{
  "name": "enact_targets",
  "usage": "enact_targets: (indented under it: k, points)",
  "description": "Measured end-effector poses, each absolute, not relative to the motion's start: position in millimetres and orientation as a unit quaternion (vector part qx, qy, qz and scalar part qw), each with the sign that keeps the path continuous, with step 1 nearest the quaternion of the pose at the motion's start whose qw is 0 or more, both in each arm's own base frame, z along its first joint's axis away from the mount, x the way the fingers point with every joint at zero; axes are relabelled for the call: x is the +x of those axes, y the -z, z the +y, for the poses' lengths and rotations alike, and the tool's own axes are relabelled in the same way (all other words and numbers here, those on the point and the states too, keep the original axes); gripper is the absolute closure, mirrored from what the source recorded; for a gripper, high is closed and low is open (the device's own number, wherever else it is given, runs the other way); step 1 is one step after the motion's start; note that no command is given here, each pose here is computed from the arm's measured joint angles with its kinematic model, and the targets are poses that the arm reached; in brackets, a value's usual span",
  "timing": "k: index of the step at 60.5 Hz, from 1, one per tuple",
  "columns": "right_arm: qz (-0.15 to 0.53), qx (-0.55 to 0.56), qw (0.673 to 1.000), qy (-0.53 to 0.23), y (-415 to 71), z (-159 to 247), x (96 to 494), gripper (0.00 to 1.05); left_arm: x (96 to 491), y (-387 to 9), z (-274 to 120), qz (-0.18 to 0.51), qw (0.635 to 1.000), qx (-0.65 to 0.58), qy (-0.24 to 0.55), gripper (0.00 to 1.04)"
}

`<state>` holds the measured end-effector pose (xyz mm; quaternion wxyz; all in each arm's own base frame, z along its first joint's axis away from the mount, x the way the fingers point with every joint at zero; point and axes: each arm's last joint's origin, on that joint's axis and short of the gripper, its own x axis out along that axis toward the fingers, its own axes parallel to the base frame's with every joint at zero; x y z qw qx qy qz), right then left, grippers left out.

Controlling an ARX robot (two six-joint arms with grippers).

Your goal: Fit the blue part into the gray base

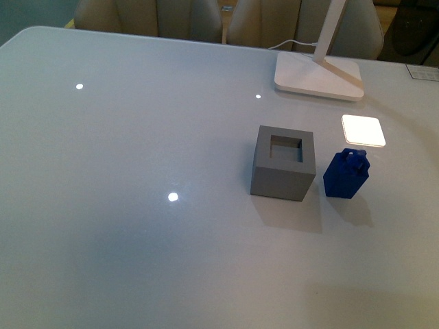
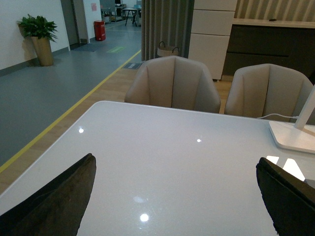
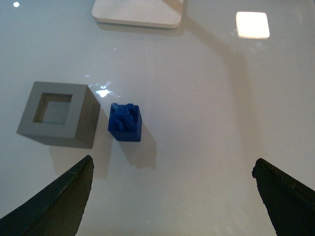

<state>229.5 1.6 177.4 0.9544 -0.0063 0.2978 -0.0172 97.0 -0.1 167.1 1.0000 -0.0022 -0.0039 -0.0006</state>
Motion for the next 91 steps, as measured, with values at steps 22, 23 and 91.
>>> enact_targets:
  k: [22,23,91]
  points:
    - [0.452,0.032,0.891,-0.038,-97,8,336,0.09,97,-167,0,-0.004,1.0,-0.002,0.001,0.07]
    - [0.456,0.032,0.889,-0.039,-95,9,340,0.09,97,-167,0,-0.004,1.0,-0.002,0.001,0.07]
    - [0.486,0.055,0.872,-0.034,-104,54,382,0.59,97,-167,0,-0.004,1.0,-0.002,0.001,0.07]
